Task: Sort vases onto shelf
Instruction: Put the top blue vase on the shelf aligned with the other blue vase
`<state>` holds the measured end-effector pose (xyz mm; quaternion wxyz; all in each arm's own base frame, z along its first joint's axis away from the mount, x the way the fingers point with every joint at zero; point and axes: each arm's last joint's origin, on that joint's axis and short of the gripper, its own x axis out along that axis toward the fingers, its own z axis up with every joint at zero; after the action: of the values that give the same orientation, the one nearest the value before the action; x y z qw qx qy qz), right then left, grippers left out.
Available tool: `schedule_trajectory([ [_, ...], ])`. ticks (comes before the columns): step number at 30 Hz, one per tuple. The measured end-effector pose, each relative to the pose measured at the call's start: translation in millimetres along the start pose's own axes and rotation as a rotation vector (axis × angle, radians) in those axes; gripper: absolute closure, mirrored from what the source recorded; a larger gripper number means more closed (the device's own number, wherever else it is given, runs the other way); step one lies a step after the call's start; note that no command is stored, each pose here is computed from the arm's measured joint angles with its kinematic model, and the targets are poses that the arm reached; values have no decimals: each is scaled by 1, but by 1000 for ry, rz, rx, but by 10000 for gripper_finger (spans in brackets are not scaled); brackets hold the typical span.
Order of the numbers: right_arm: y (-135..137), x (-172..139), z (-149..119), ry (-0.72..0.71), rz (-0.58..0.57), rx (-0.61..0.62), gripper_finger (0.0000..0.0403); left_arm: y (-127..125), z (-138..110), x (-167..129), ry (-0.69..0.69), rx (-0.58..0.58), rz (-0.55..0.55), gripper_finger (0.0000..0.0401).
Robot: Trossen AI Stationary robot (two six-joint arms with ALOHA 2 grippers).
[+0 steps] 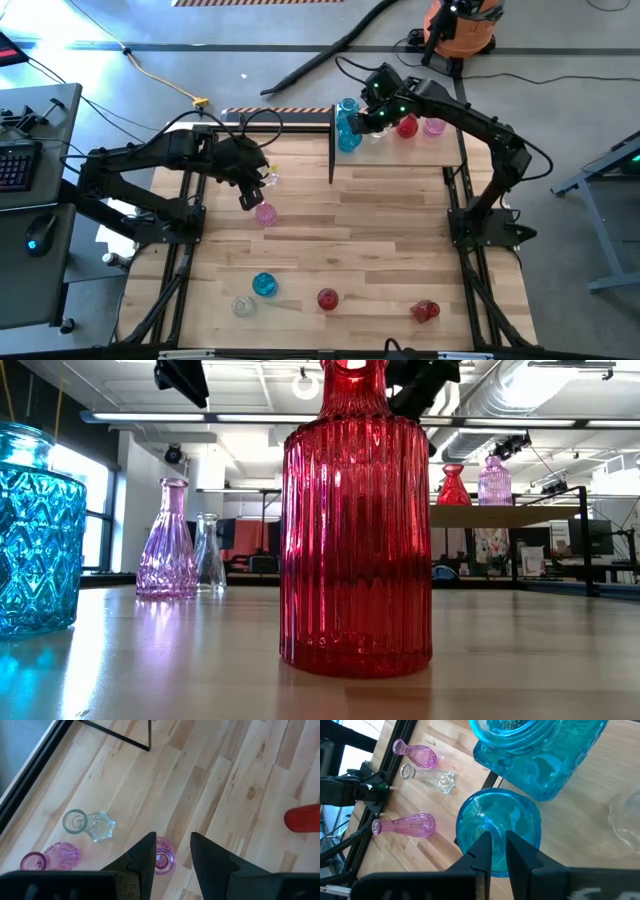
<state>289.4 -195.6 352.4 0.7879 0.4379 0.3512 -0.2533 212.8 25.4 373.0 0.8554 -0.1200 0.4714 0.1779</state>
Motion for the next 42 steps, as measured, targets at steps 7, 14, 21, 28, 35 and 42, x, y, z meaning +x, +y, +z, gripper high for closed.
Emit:
schedule_trajectory([
  [7, 0, 0, 2, -30, -16, -5, 344, 0, 0, 0, 0, 0, 0, 288],
  [14, 1, 0, 6, -65, 2, -5, 332, 0, 0, 0, 0, 0, 0, 288],
  [21, 6, -22, 13, -88, 4, -14, 331, 0, 0, 0, 0, 0, 0, 288],
  [28, 15, -47, 7, -24, -28, -22, 331, 0, 0, 0, 0, 0, 0, 288],
  [35, 18, -27, -13, 83, -101, -64, 331, 0, 0, 0, 0, 0, 0, 288],
  [42, 18, -4, -26, 116, -123, -90, 331, 0, 0, 0, 0, 0, 0, 288],
])
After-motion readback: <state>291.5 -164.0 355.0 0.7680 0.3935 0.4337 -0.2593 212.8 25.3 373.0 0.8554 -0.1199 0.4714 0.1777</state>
